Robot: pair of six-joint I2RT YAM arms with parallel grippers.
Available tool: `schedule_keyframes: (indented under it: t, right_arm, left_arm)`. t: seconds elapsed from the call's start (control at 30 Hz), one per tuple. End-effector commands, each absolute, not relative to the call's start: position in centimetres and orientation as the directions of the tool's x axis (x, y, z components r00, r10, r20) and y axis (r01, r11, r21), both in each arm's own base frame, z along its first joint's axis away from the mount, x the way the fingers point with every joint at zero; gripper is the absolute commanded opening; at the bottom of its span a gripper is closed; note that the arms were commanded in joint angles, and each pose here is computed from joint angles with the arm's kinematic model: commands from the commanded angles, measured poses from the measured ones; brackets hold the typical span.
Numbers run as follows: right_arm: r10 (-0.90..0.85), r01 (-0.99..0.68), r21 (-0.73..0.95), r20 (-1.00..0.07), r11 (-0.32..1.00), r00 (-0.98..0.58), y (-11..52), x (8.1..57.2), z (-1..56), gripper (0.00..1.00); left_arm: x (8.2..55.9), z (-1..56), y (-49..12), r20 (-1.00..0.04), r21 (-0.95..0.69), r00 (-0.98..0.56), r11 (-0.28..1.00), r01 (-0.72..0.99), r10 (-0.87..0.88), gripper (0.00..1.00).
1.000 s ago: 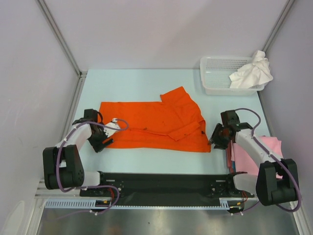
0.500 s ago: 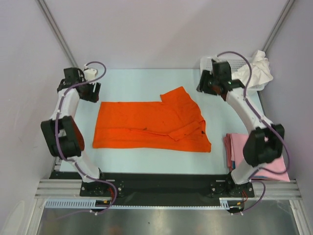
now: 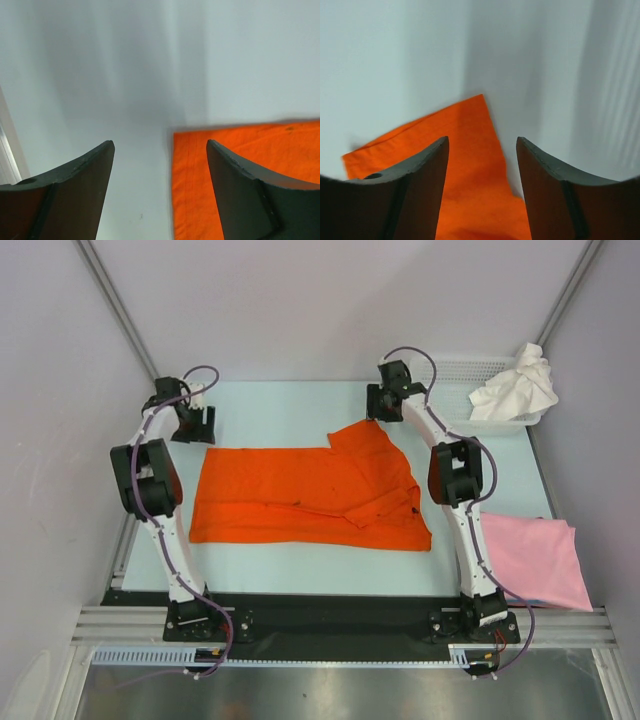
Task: Fold and stack the t-shirts
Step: Fold the tshirt
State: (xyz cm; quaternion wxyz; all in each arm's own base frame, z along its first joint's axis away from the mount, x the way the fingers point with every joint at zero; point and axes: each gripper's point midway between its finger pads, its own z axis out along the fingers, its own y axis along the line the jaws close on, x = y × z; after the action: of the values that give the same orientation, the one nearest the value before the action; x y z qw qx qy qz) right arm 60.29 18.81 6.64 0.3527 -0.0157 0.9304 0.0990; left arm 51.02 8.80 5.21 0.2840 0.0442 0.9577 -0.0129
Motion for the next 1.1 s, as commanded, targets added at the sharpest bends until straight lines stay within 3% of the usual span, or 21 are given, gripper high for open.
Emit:
schedule_keyframes:
  t: [0.0,0.13,0.2,0.33,0.53,0.67,0.8,0.97,1.07]
  right_arm:
    - [0.007,-0.114,0.127,-0.699,0.985,-0.715,18.7,61.6,7.3,0.63]
    - [-0.032,-0.125,0.097,-0.653,0.987,-0.757,19.3,60.8,3.9,0.65]
    - [-0.041,-0.131,0.097,-0.631,0.987,-0.774,19.5,60.4,2.7,0.62]
    - [-0.040,-0.138,0.119,-0.599,0.983,-0.800,19.8,59.6,1.7,0.23]
    - [-0.024,-0.171,0.186,-0.606,0.967,-0.795,20.7,58.7,4.2,0.00]
    - [-0.003,-0.187,0.216,-0.647,0.958,-0.763,21.1,58.4,8.3,0.00]
    - [0.006,-0.202,0.231,-0.671,0.952,-0.742,21.2,57.8,11.0,0.00]
    - [0.011,-0.216,0.240,-0.692,0.946,-0.721,21.5,56.7,12.9,0.00]
    - [0.012,-0.232,0.248,-0.709,0.941,-0.706,21.8,55.8,14.7,0.00]
  left_arm:
    - [52.2,5.3,8.3,-0.549,-0.042,-0.835,0.997,0.069,0.035,0.80]
    - [51.7,3.3,7.4,-0.507,-0.091,-0.862,0.993,0.068,0.013,0.78]
    - [51.7,2.6,6.8,-0.496,-0.112,-0.868,0.991,0.076,0.010,0.76]
    - [52.1,2.4,5.4,-0.506,-0.158,-0.862,0.981,0.113,0.018,0.74]
    - [51.1,1.5,4.5,-0.464,-0.187,-0.885,0.973,0.138,0.037,0.52]
    - [49.0,1.6,4.6,-0.429,-0.174,-0.901,0.973,0.154,0.065,0.38]
    - [47.9,2.7,5.0,-0.428,-0.180,-0.901,0.971,0.156,0.065,0.36]
    - [47.9,4.2,5.2,-0.453,-0.174,-0.889,0.971,0.163,0.068,0.52]
    - [47.7,4.6,5.3,-0.456,-0.183,-0.888,0.970,0.157,0.057,0.53]
